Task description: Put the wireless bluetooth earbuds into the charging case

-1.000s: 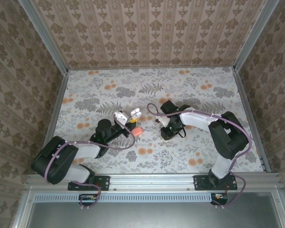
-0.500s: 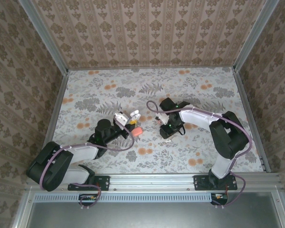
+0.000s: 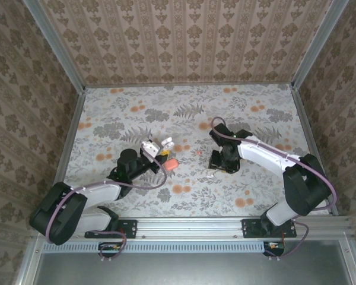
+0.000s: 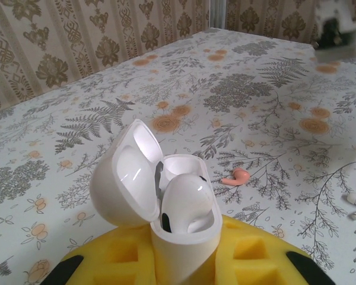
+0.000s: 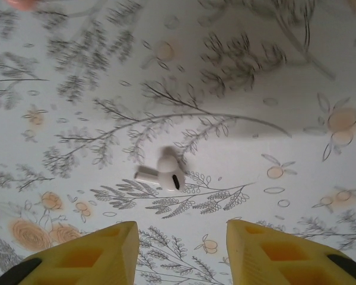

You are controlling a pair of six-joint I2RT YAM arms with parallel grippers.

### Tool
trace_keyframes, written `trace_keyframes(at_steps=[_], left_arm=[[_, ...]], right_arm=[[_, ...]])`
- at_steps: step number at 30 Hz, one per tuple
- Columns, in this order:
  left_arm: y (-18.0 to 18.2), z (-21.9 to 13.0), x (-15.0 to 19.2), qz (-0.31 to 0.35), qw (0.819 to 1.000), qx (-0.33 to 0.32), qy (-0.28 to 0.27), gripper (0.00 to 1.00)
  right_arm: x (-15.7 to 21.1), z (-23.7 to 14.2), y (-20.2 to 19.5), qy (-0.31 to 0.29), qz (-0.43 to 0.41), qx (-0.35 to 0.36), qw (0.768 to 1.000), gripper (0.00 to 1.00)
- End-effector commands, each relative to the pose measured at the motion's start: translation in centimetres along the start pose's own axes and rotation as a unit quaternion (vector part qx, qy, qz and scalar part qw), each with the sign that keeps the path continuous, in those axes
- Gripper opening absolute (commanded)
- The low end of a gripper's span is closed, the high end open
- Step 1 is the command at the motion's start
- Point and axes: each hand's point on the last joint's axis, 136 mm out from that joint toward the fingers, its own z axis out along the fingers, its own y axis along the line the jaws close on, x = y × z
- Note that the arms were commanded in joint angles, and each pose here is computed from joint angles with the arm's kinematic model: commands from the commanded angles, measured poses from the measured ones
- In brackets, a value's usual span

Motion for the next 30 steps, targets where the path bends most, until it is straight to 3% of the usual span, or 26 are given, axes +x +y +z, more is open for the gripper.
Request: trace_keyframes(at_steps=[1, 14, 30], left_arm=[[0.2, -0.3, -0.5, 0.011, 1.0, 0.0, -0.007, 0.01], [0.8, -0.8, -0.7, 0.002, 1.0, -0.007, -0.015, 0.01], [1.2, -0.9, -0.3, 0.004, 1.0, -0.015, -0.007, 0.01]], right_arm=[[0.3, 1.2, 0.9, 0.005, 0.089, -0.03, 0.996, 0.45], [-0.5, 4.0, 1.4, 0.011, 0.058, 0.006, 0.998, 0.4], [-2.7, 3.7, 5.6, 0.0, -0.009, -0.042, 0.999, 0.34]])
